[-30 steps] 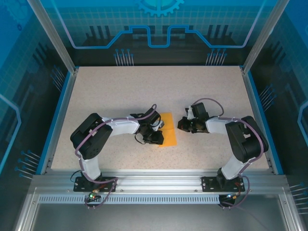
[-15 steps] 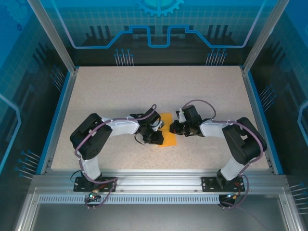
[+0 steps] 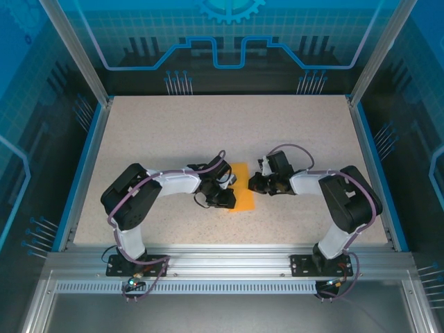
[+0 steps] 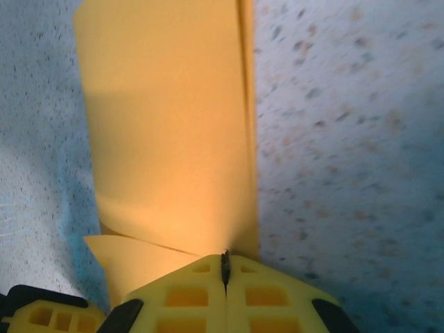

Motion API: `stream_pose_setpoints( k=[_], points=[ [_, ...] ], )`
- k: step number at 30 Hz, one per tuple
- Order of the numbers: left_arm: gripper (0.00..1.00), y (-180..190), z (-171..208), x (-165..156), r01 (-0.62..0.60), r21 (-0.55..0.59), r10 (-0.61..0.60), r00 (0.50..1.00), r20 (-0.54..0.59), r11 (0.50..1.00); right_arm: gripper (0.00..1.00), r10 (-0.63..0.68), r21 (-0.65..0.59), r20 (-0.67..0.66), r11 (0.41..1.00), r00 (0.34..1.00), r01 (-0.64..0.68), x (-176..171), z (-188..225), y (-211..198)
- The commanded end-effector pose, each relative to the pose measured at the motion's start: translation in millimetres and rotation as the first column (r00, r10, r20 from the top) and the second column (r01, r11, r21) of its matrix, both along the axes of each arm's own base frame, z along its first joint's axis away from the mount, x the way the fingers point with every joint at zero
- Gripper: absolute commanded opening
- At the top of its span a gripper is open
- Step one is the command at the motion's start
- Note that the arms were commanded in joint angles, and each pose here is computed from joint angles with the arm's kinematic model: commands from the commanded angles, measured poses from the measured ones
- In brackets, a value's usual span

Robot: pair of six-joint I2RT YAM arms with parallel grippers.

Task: Fold a paper plane with a square sheet of paper (fold left side to right side)
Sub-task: Fold the triangle a second time at the center of the table.

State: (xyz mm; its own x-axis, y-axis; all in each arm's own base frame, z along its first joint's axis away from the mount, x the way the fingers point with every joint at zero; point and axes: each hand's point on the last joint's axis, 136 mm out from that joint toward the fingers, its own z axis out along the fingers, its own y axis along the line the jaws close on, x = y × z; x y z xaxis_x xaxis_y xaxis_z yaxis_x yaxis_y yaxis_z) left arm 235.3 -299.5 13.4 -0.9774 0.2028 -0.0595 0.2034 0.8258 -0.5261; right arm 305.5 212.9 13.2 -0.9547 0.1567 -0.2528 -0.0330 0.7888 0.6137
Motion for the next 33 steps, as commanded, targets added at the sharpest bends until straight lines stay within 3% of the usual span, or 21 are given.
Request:
stream_pose_setpoints(
  k=[1, 7, 16, 33],
  points=[
    [0.17, 20, -16, -14, -0.015, 0.086, 0.019, 0.999, -0.046, 0.996, 0.0, -0.024, -0.04, 0.011, 0.999, 1.0, 0.025, 6, 0, -15],
    [0.17, 19, -14, -12, -0.018, 0.076, 0.021, 0.999, -0.038, 0.997, 0.0, 0.032, -0.036, 0.052, 0.999, 0.998, -0.031, -4, 21, 3],
    [0.17, 16, -10, -10, -0.021, 0.062, 0.023, 0.999, -0.031, 0.998, 0.0, 0.079, -0.01, 0.027, 0.997, 0.997, -0.079, -22, 12, 32],
    [0.17, -20, 33, 9, 0.003, -0.093, -0.003, 1.0, 0.002, 0.996, 0.0, 0.044, -0.093, -0.117, 0.994, 0.992, -0.055, -36, -24, 17]
  ],
)
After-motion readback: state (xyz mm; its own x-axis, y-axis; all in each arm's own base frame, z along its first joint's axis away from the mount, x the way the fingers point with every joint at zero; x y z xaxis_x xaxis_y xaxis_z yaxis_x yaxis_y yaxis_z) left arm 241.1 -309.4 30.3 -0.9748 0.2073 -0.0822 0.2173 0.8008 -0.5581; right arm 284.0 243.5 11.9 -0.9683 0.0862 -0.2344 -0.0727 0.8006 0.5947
